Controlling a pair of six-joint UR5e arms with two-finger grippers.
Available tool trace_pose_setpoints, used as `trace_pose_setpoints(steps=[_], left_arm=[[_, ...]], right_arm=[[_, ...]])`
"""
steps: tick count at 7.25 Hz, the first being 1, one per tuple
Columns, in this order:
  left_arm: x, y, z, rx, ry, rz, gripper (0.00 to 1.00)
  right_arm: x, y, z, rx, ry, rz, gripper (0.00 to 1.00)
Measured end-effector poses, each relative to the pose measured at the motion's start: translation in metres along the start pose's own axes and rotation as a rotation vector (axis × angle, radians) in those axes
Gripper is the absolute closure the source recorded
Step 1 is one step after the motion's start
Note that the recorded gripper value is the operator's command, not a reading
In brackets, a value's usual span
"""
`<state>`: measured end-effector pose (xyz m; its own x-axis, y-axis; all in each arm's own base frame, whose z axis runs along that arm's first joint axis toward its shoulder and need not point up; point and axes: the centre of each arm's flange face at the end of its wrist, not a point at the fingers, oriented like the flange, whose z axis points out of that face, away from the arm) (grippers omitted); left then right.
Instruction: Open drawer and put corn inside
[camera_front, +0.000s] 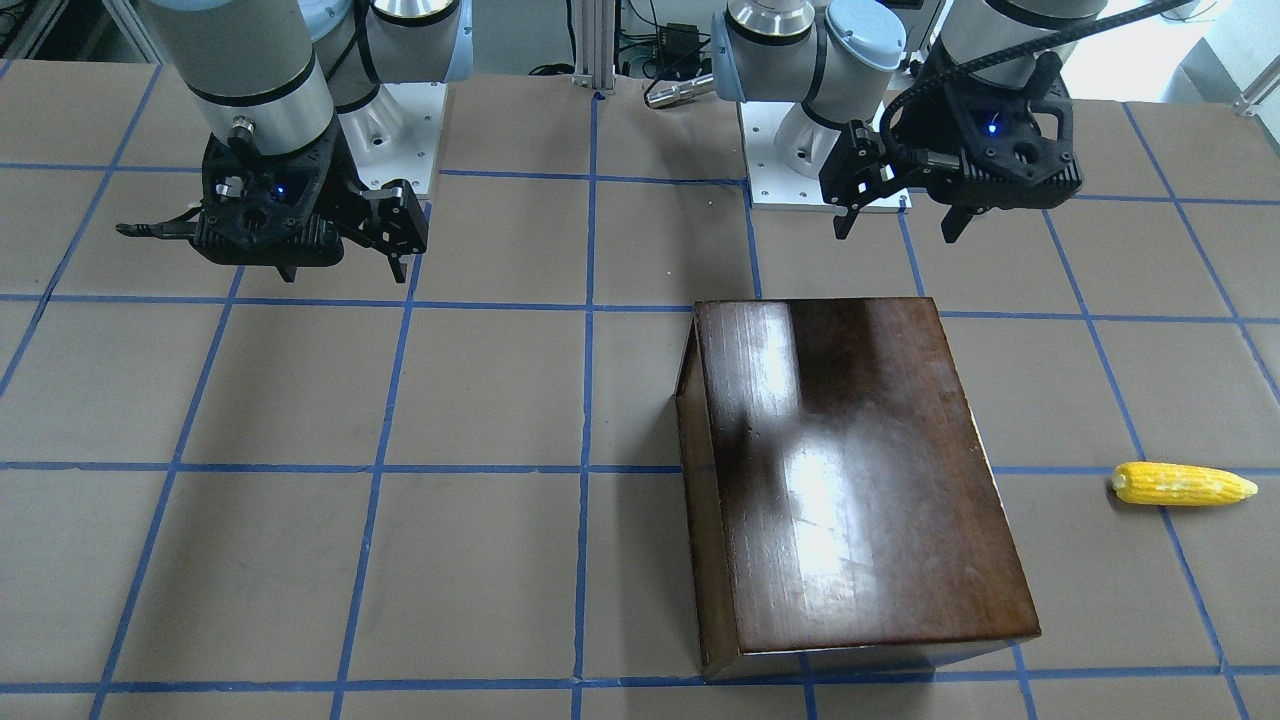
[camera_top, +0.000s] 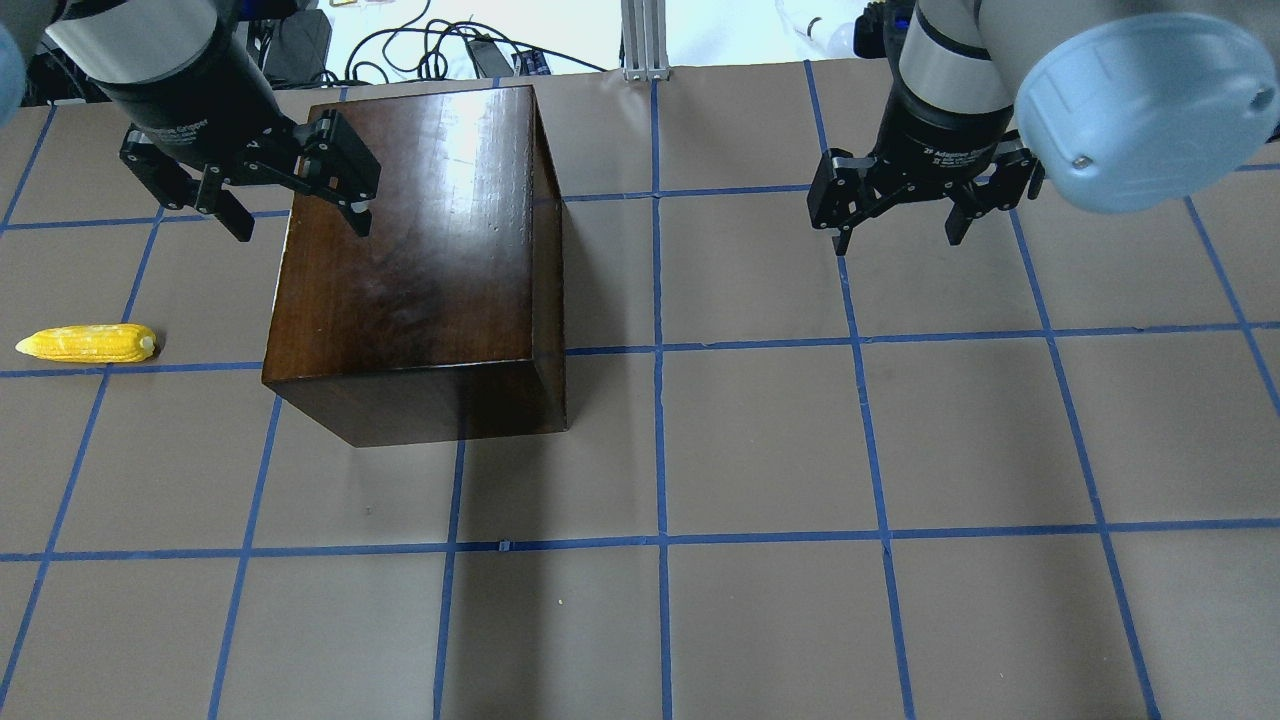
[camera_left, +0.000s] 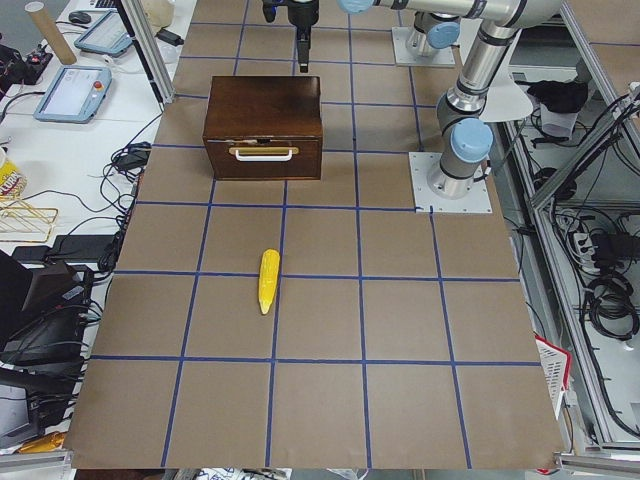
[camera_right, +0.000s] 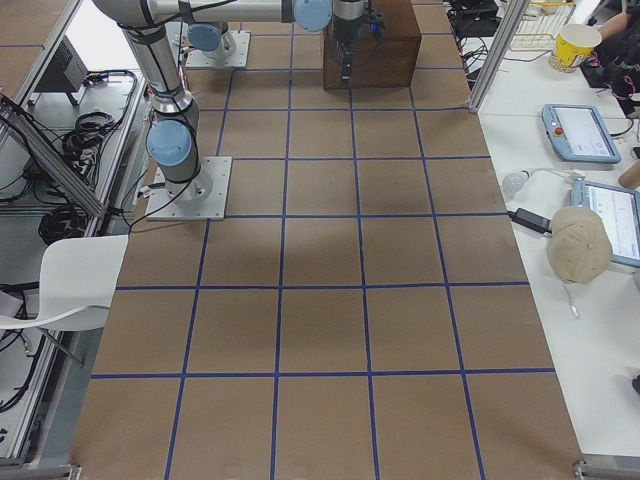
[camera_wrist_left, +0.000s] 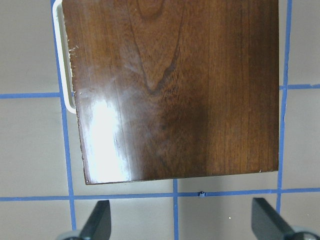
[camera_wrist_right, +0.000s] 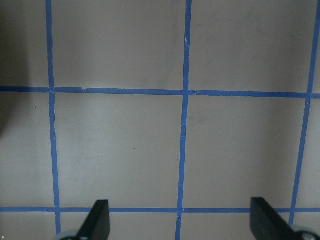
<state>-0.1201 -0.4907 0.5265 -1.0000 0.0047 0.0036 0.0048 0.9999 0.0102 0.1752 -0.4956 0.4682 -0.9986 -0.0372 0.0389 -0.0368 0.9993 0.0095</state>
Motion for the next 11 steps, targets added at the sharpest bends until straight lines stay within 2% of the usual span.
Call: trace_pose_setpoints(steps=[11], left_arm=[[-0.0003,-0.0017,0.0055,-0.003,-0.003,-0.001,0.0]], right_arm=[[0.0,0.0,0.0,0.0,0.0,0.0,0.0]])
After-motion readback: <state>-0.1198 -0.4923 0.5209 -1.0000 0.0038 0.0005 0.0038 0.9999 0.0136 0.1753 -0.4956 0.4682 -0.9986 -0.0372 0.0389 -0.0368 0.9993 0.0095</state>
